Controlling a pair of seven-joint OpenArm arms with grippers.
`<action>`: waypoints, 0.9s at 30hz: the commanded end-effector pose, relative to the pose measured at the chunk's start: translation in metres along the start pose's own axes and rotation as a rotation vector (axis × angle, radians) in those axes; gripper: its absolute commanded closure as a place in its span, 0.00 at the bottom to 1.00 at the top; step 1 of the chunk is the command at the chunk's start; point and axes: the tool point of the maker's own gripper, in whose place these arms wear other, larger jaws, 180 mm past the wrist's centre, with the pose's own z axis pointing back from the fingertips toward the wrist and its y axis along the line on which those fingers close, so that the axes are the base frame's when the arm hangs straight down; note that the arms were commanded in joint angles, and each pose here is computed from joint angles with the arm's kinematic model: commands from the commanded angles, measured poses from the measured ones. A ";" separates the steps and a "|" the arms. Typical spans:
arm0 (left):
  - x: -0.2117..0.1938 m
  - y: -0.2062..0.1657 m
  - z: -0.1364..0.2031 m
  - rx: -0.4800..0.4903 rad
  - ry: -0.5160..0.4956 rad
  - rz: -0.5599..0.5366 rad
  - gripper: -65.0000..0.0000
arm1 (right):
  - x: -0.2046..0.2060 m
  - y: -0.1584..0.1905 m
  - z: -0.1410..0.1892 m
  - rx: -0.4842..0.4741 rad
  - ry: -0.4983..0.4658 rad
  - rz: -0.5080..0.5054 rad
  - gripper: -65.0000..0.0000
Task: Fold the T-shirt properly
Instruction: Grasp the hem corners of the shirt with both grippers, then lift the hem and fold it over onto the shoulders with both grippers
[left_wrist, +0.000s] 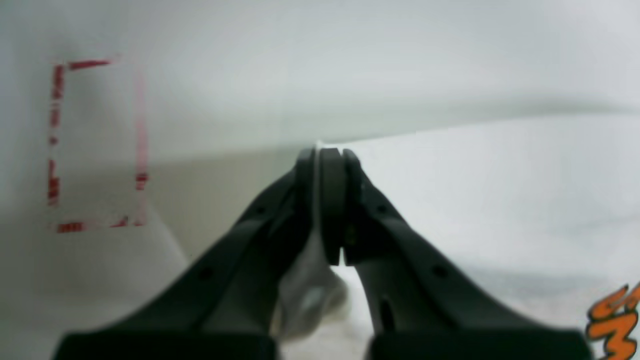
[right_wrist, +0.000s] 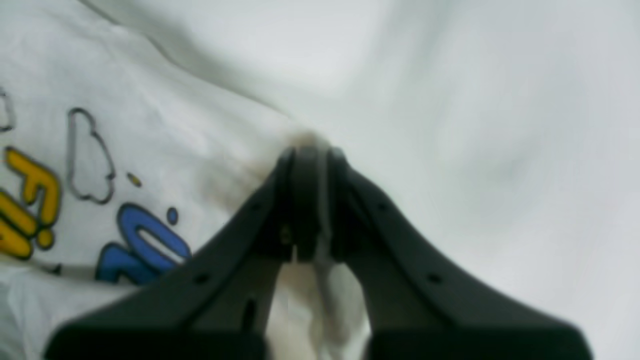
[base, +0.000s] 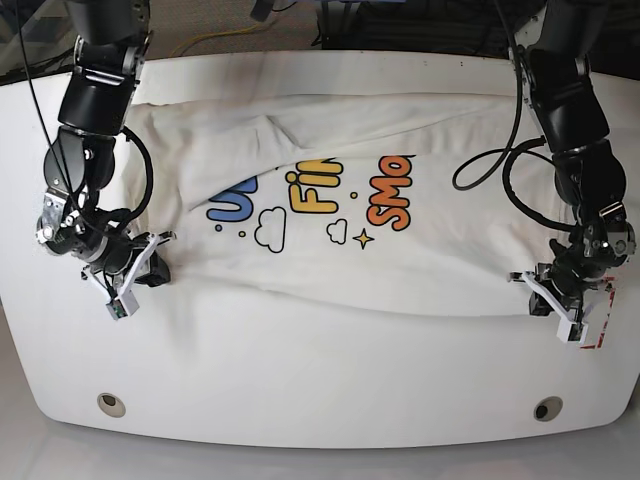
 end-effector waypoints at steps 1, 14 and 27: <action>0.017 0.006 0.013 0.028 -0.044 -0.039 1.00 | 0.025 -0.016 0.029 -0.072 -0.059 0.039 1.00; -0.055 0.016 0.061 0.063 0.112 -0.134 1.00 | -0.027 0.002 0.074 -0.158 0.067 0.120 1.00; -0.138 -0.001 0.104 0.046 0.295 -0.207 0.78 | -0.108 0.036 0.072 -0.087 0.221 0.061 0.74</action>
